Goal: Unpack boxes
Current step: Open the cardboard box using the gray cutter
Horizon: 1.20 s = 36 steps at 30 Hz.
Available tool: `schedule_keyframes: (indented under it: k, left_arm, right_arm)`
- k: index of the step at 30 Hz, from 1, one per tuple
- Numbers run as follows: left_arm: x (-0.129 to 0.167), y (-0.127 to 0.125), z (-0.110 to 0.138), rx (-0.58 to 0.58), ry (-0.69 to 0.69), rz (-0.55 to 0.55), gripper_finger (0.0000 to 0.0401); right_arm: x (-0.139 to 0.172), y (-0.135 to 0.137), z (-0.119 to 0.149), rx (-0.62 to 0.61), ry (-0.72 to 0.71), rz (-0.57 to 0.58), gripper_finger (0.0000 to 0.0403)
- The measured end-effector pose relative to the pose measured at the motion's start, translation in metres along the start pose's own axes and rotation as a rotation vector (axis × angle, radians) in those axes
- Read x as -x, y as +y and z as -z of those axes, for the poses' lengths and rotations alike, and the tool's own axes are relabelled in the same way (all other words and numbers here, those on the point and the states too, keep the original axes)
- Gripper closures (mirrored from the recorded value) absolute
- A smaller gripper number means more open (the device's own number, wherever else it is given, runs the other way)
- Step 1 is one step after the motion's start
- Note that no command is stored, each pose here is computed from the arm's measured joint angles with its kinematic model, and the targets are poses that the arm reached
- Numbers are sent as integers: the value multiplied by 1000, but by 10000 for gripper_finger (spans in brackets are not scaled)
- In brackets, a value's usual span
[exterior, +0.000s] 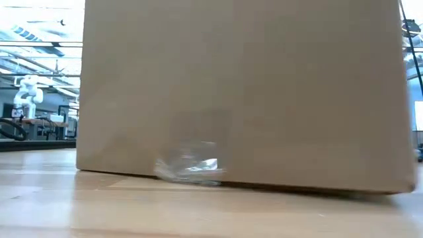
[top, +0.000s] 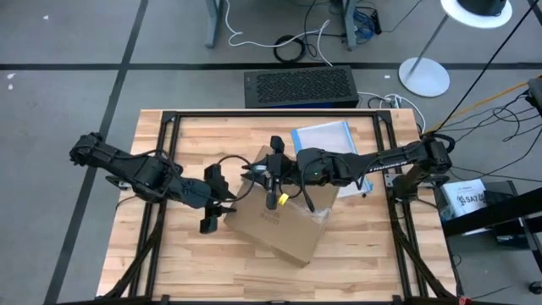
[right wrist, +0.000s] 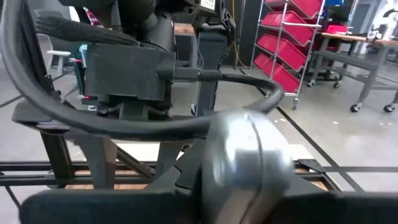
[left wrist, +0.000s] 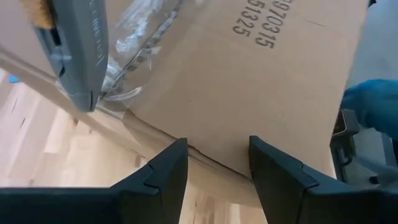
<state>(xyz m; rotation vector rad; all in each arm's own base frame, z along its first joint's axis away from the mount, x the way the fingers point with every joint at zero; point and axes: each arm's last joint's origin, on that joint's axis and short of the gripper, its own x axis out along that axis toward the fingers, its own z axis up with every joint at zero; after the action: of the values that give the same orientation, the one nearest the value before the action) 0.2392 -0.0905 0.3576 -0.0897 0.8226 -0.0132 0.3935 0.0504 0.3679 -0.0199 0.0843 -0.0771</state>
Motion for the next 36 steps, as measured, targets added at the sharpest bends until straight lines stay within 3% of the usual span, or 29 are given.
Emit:
schedule_keyframes:
  k: [15, 22, 31, 36]
  left_arm:
    - [-4, -5, -8, -11, -70, 44, 231]
    - [12, -2, -8, -42, -137, 35, 231]
    - [11, -2, -12, -123, -160, 40, 231]
    - [12, -3, -17, -167, -212, 36, 231]
  right_arm:
    - [-2, 3, 2, -15, 4, -64, 334]
    - [1, 16, -1, 66, -34, -21, 334]
    - [6, 20, -5, 121, -49, 58, 334]
    - [12, 19, -17, 114, -133, 71, 334]
